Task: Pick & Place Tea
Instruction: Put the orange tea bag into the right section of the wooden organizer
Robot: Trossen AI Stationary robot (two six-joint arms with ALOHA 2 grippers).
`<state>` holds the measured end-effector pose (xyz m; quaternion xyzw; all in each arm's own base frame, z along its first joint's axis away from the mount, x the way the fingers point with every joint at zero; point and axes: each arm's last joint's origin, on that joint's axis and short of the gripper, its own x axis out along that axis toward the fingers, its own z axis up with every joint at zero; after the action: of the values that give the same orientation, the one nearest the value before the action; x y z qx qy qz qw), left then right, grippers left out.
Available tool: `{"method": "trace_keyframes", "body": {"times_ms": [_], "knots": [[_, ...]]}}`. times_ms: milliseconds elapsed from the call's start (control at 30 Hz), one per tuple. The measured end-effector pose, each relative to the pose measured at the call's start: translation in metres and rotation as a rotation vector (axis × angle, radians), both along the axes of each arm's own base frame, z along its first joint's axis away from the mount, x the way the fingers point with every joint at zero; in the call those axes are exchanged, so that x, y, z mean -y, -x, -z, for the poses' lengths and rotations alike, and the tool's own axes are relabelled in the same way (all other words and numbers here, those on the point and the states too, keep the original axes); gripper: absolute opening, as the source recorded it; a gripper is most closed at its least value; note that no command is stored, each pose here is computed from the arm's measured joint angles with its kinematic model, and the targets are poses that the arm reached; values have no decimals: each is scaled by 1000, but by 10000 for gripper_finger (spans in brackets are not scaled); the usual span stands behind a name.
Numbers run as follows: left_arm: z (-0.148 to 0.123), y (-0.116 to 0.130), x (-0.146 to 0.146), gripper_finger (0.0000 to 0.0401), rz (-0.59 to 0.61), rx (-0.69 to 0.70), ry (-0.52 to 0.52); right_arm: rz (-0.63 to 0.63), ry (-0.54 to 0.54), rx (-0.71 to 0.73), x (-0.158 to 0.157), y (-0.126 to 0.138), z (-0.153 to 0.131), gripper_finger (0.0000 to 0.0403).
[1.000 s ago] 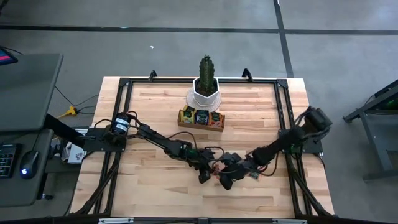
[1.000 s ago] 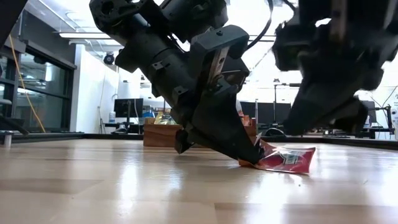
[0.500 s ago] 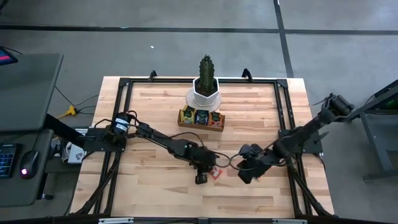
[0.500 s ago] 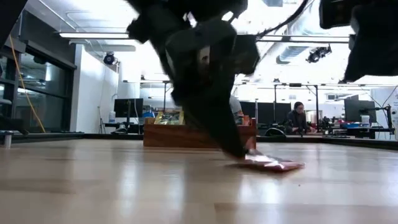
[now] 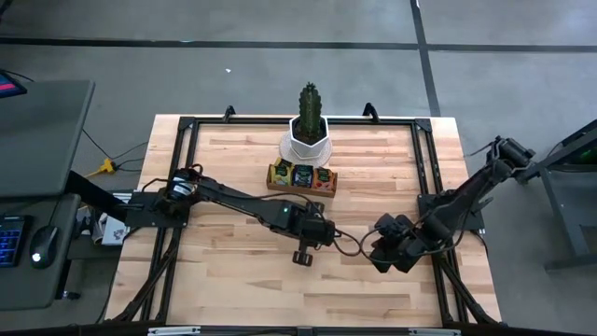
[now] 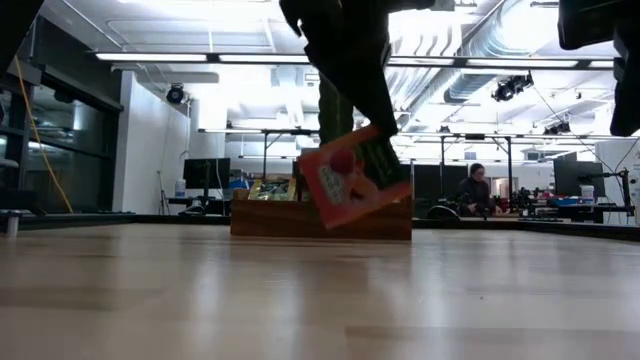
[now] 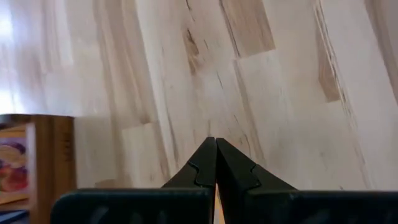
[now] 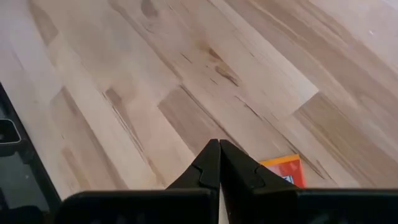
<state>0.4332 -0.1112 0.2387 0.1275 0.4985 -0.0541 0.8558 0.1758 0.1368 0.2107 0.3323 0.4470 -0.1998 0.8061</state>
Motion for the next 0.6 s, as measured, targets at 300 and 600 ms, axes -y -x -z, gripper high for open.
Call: {"method": "trace_keyframes", "body": {"times_ms": [300, 600], "knots": [[-5, 1, -3, 0, -12, 6, -80, 4, 15, 13, -1, 1, 0, 0], [-12, -4, -27, 0, -65, 43, -181, 2, 16, 17, -2, 2, 0, 0]]}}
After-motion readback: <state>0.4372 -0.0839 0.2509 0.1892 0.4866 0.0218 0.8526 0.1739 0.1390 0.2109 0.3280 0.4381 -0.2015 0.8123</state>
